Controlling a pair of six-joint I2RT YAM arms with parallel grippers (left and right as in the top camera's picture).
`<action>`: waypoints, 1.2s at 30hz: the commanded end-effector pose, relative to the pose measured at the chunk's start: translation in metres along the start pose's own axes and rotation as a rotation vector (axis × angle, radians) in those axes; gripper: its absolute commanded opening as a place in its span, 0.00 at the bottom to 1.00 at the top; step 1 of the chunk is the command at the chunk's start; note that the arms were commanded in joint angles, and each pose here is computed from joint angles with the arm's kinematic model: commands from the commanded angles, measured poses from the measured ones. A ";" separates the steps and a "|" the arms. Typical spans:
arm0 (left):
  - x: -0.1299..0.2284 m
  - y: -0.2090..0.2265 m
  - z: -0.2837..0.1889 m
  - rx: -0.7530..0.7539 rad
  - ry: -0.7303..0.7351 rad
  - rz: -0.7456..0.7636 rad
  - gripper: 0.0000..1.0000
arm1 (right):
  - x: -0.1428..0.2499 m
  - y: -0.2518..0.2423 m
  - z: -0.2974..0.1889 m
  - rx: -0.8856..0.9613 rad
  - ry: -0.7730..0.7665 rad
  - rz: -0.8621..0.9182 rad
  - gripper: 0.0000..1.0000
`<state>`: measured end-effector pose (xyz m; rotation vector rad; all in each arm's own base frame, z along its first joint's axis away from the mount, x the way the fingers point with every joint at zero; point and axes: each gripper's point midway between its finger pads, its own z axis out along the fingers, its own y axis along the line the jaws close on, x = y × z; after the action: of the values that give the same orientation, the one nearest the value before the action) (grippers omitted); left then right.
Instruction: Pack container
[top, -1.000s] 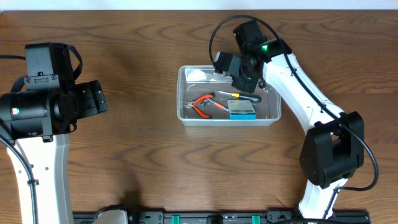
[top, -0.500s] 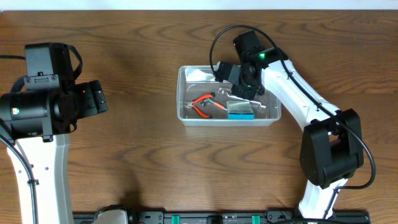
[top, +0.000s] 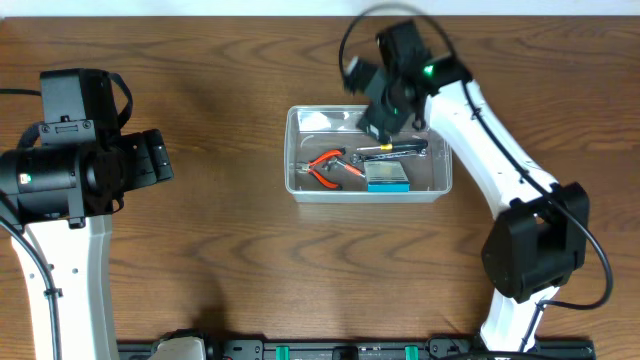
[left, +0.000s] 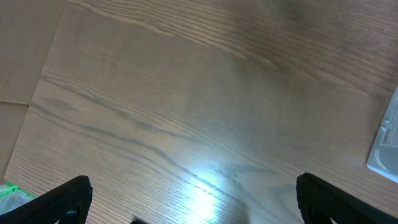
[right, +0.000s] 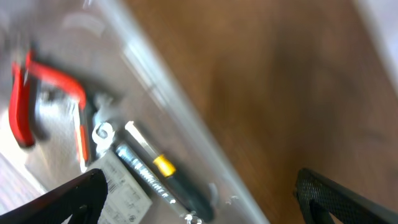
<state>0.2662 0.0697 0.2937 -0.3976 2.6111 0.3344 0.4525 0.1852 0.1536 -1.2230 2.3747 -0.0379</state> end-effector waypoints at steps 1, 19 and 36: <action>-0.001 0.003 -0.001 -0.010 -0.003 -0.014 0.98 | -0.014 -0.047 -0.054 0.164 -0.068 0.245 0.99; -0.001 0.003 -0.001 -0.010 -0.003 -0.014 0.98 | 0.134 -0.102 -0.311 0.533 -0.208 0.873 0.99; -0.001 0.003 -0.001 -0.010 -0.003 -0.014 0.98 | 0.159 0.042 -0.363 0.428 -0.808 0.769 0.99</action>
<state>0.2660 0.0697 0.2936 -0.3977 2.6122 0.3351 0.2069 -0.0026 0.4129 0.0279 1.8733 0.0073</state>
